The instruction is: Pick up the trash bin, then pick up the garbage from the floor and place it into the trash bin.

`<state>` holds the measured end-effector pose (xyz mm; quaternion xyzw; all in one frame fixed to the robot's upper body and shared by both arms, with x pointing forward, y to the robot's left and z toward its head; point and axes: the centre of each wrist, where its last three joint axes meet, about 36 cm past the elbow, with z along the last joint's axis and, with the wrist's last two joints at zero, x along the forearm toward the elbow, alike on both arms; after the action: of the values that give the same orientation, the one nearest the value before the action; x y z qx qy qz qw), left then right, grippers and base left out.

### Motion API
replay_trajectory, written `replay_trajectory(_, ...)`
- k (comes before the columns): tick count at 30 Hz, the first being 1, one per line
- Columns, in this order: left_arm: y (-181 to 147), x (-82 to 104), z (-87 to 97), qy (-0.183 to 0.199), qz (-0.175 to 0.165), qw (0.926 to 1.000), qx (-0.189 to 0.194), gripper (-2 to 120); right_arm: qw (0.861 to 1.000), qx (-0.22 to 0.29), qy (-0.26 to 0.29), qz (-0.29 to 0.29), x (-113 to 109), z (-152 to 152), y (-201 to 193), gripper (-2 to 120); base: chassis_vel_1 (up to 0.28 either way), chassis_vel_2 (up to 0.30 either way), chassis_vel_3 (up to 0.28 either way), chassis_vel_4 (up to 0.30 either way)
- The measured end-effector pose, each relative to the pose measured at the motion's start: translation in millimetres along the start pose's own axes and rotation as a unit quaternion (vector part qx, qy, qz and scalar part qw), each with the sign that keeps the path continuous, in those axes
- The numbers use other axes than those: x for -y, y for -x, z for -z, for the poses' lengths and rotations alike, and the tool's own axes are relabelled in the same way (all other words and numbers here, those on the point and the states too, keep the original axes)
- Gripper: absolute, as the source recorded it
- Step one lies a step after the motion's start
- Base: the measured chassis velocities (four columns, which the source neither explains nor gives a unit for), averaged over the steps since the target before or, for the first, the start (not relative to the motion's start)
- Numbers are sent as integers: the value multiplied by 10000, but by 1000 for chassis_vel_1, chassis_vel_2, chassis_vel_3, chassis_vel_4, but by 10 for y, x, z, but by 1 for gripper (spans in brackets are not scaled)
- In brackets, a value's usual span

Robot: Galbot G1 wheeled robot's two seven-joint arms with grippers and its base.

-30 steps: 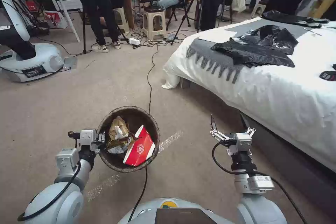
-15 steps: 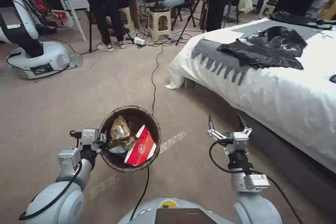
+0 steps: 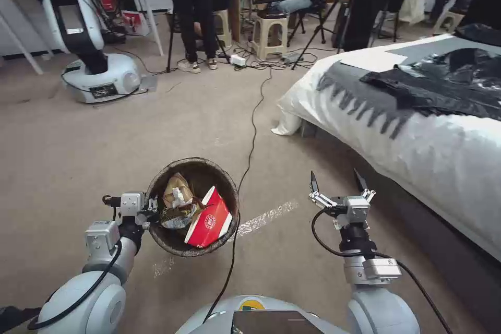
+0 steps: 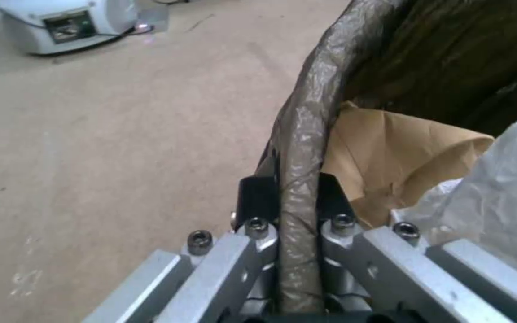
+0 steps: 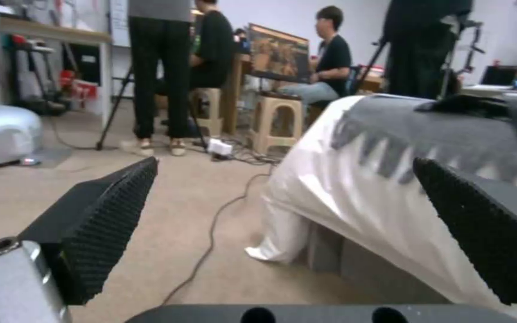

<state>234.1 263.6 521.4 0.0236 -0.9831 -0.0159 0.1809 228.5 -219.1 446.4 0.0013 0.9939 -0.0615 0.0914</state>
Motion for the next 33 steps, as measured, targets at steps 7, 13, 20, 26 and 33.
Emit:
replay_trajectory(7, 2, -9, 6, 14, 14, 10000, 21, 0, 10000, 7, 6, -8, 0, 3, 6, 100, 85, 77, 58, 73)
replay_trajectory(13, 4, -8, 8, 3, 15, 10000, 37, 0, 10000, 6, -2, -16, 18, 8, 8, 100, 72, 75, 80, 71)
replay_trajectory(20, 4, -8, 9, 3, 16, 10000, 48, 0, 10000, 3, 2, -34, 21, 10, 9, 100, 82, 72, 63, 80)
replay_trajectory(26, 3, -10, 8, 1, 23, 10000, 55, 0, 10000, 4, -11, -76, 40, 12, 8, 100, 81, 79, 77, 75)
replay_trajectory(33, 3, -8, 8, -3, 21, 10000, 71, 0, 9999, 25, -21, -139, 76, 33, 8, 100, 84, 77, 67, 62)
